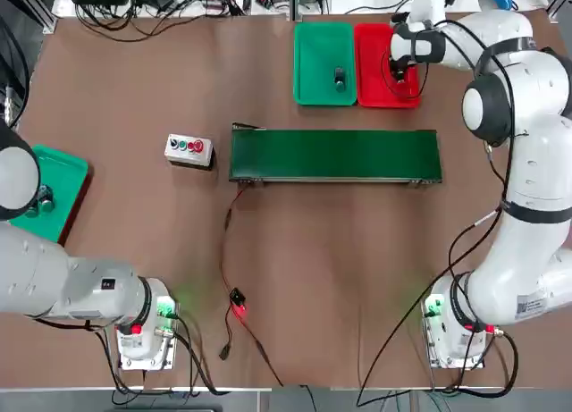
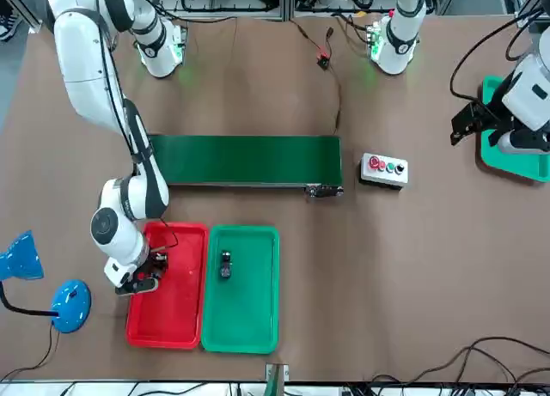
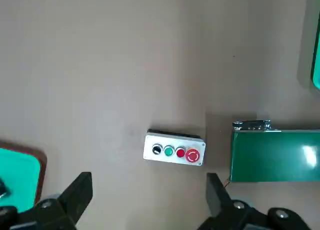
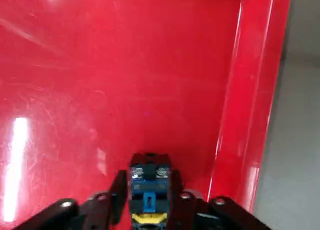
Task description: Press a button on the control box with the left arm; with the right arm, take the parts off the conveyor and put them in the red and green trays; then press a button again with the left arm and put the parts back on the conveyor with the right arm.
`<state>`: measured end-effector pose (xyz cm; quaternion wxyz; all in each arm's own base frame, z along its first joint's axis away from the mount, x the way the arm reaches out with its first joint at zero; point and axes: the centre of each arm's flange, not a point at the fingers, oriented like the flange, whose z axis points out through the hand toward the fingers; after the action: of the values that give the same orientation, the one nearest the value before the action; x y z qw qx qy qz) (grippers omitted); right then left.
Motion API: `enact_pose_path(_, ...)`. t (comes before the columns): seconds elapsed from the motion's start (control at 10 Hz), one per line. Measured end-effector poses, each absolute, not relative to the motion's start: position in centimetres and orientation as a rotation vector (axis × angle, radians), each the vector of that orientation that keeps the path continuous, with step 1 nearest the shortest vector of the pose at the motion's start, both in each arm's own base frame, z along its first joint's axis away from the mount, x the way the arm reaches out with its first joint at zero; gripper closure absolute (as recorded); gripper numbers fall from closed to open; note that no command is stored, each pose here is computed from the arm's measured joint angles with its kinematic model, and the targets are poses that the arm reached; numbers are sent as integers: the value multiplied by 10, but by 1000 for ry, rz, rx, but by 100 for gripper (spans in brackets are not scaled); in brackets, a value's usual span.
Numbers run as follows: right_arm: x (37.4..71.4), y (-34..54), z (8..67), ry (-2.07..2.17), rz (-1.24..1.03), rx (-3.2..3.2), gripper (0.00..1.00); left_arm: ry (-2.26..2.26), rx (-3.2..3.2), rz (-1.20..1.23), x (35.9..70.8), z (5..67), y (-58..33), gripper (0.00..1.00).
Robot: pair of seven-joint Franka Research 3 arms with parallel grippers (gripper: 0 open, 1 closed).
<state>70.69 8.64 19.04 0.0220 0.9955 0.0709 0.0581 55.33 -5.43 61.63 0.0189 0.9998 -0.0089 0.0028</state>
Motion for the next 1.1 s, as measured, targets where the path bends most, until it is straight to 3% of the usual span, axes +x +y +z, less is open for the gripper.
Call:
enact_pose_path(0.4,707,91,205,226,71,3088,67,-16,3105,-8,553,614,-50,0)
enact_pose_path(0.7,705,92,303,215,-78,3097,67,-19,3105,-15,552,614,-51,0)
enact_pose_path(0.9,680,86,351,204,-148,3105,67,-19,3105,-17,552,613,-51,0)
enact_pose_path(1.1,643,78,339,194,-184,3113,67,-25,3105,-18,552,613,-53,0)
